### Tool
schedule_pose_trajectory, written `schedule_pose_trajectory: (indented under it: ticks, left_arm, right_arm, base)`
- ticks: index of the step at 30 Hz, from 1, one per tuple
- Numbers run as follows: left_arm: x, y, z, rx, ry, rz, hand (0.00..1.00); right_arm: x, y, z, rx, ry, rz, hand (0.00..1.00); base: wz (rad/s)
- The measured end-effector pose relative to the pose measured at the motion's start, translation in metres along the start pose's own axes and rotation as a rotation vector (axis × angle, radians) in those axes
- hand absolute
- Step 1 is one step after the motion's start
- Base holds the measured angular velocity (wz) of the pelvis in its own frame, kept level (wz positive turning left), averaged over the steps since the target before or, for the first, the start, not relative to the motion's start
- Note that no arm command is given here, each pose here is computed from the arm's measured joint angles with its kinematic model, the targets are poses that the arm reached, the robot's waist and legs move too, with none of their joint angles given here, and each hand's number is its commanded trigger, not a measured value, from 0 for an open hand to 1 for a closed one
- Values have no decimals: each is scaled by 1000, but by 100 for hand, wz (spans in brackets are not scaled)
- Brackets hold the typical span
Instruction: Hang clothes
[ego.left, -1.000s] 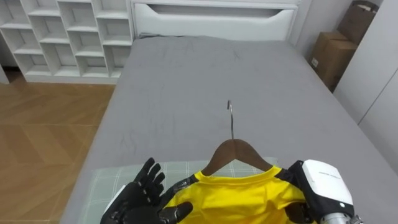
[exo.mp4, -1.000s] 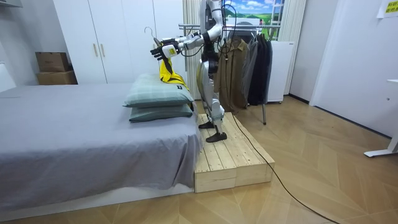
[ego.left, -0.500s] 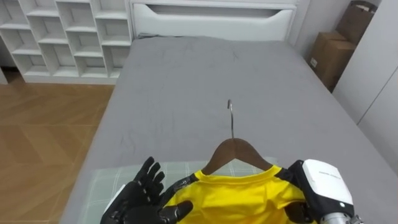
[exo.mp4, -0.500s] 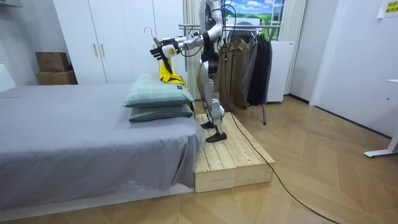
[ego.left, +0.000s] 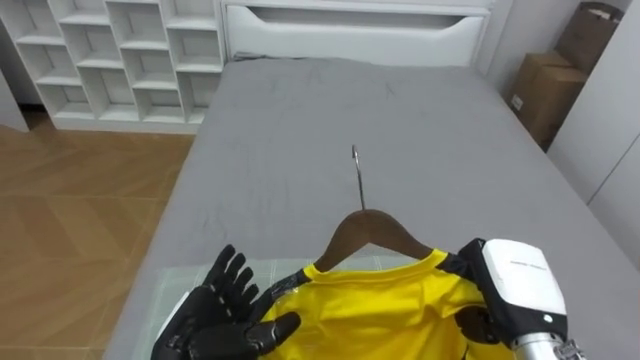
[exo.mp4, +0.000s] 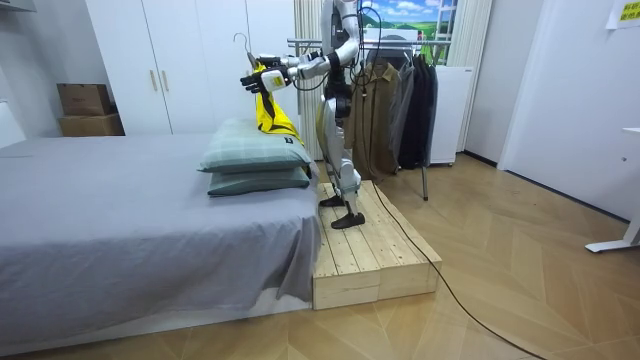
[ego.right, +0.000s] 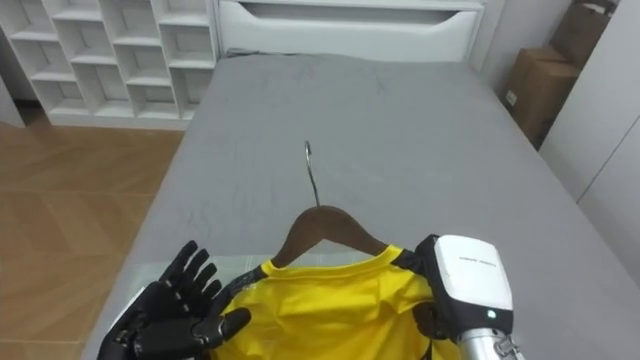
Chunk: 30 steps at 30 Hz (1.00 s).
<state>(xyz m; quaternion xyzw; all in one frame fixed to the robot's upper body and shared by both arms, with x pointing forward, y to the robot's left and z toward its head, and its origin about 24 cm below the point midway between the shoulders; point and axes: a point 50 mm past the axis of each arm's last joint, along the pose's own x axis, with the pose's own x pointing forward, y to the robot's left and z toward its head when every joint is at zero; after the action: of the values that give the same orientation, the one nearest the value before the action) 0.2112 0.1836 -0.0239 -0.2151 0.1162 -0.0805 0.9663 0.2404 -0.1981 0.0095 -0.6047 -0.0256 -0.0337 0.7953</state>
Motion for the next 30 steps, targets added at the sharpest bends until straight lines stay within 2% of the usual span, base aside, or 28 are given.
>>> schedule_pose_trajectory:
  ticks: [6,8,12,22,30]
  left_arm:
    - [-2,3,-2,-6,-18,37,0]
    - [-8,9,-5,-2,-6,80,0]
    - [-17,13,-19,-17,55,118,0]
    - [-17,14,-21,29,76,148,0]
    - [-20,25,-14,70,62,207,0]
  right_arm:
    - [3,-11,3,-20,-38,-36,100]
    - [5,-21,6,2,-52,-75,100]
    - [8,-33,13,197,-27,-162,100]
    - [8,-34,15,233,-41,-167,100]
    - [8,-34,14,235,-39,-171,100]
  base:
    - [0]
    - [0]
    - [5]
    - [6]
    - [0]
